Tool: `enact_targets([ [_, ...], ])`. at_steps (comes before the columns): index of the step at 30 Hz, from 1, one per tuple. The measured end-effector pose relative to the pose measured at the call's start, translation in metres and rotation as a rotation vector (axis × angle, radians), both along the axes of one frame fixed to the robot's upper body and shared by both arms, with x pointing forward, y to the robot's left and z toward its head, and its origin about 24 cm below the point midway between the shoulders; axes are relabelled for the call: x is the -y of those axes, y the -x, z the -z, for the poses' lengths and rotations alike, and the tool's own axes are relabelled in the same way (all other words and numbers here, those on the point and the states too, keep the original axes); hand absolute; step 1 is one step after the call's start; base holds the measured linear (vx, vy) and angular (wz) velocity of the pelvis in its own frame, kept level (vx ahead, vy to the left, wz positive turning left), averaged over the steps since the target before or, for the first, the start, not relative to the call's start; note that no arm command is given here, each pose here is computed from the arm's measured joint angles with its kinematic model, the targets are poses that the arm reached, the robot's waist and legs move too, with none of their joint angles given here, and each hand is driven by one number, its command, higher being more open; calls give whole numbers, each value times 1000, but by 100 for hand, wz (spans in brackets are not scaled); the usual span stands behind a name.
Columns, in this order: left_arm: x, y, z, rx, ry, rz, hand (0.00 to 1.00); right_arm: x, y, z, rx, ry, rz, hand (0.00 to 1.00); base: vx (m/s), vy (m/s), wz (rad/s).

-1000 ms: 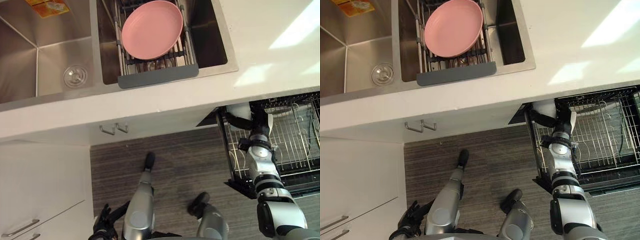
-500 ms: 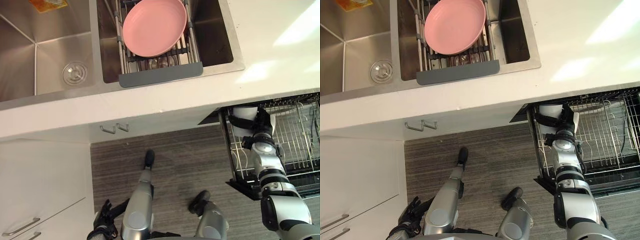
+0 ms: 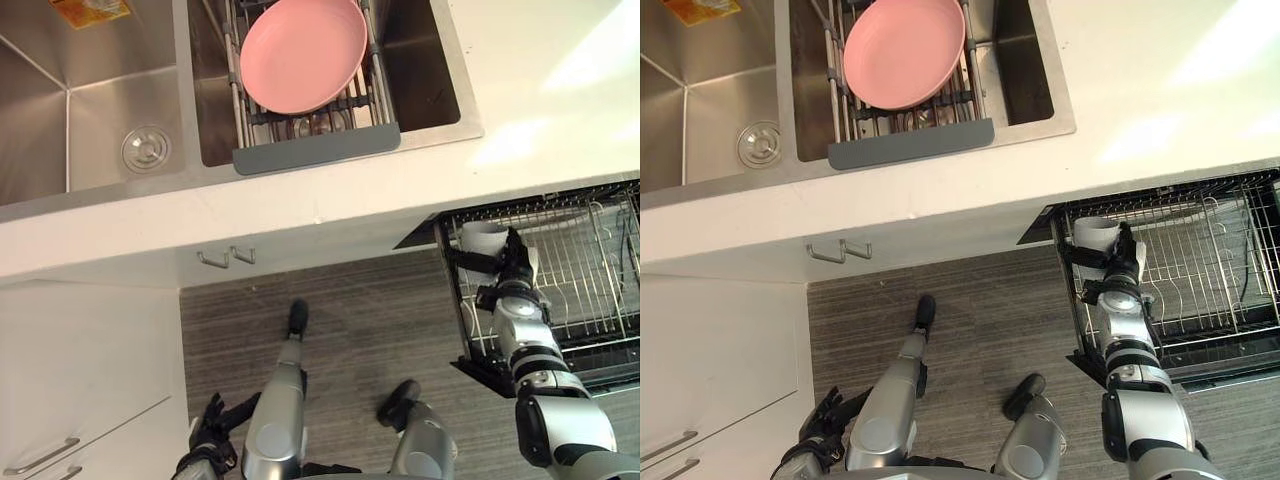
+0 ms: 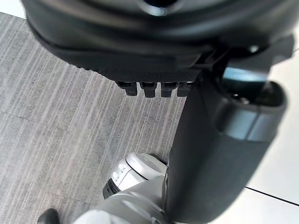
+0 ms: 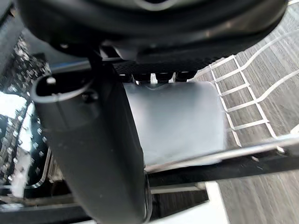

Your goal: Walk over to the sink, pick up the cup, carry it to the dishwasher, place the cup inside the dishwasher, then close the dishwasher door

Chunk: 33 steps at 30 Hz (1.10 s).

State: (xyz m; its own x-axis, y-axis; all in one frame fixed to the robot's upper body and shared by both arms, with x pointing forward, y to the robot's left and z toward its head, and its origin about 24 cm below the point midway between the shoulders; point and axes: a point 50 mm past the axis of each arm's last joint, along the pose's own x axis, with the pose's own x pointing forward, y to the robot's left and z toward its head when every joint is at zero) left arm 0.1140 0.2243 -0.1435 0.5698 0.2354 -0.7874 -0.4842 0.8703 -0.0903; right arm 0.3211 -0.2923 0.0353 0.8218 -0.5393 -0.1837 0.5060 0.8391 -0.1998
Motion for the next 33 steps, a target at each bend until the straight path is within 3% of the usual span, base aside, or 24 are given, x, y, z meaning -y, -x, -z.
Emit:
enact_targets([
  [7, -6, 10, 2, -37, -8, -39, 100, -24, 25, 3, 168, -31, 57, 100, -50, -60, -20],
  [17, -14, 48, 10, -138, 1, -166, 100, -29, 83, 9, 275, -82, 172, 100, -12, -42, -38],
  [21, -3, 60, 14, -170, 30, -206, 100, -19, 101, -4, 396, -135, 189, 100, -83, -59, -19],
  [26, 9, 77, 19, -216, 59, -230, 100, -27, 105, -59, 751, -251, -13, 100, -36, -43, -12],
  [29, 9, 80, 19, -241, 40, -201, 100, -36, 104, -77, 867, -313, -180, 100, 30, -11, 4],
  [33, 10, 82, 21, -263, 38, -178, 100, -60, 92, -80, 880, -399, -395, 100, 44, 0, 11],
])
